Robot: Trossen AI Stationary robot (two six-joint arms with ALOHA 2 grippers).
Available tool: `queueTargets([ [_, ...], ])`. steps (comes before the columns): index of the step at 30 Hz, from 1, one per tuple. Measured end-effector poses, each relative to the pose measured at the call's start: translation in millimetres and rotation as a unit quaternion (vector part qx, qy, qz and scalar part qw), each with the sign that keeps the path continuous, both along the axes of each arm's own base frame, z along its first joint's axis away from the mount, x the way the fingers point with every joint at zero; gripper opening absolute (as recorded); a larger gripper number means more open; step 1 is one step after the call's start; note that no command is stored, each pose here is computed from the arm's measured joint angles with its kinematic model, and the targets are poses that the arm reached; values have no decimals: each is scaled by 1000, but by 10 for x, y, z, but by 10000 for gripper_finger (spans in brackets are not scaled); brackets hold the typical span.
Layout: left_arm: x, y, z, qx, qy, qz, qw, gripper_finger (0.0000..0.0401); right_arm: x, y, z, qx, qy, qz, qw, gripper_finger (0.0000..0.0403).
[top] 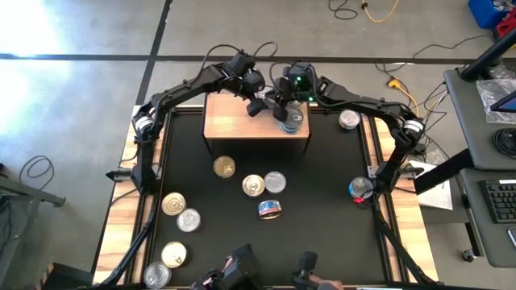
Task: Stack canned seafood by type on shelf
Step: Stack the blue tuna can on top of the blue tuna can on the shelf
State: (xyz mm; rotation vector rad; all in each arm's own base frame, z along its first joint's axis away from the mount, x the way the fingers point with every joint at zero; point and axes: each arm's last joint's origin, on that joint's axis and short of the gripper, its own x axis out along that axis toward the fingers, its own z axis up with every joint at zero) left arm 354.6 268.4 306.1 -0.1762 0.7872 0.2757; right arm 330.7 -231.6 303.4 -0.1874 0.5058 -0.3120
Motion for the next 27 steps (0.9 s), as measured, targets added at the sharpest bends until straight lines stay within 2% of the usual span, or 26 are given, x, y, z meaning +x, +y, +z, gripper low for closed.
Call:
queueTargets([
  [3, -7, 6, -3, -3, 1, 3, 1000, 378, 26, -22, -17, 35, -12, -22, 999, 22],
  [12, -19, 8, -44, -17, 12, 13, 1000, 379, 174, -126, -86, 76, 23, -28, 996, 22],
  [20, -29, -6, -57, -11, 23, -6, 1000, 384, 177, -128, -82, 90, 50, -28, 994, 22],
  [27, -42, -4, -57, -9, 27, -10, 1000, 386, 161, -148, -112, 82, 67, -52, 993, 22],
])
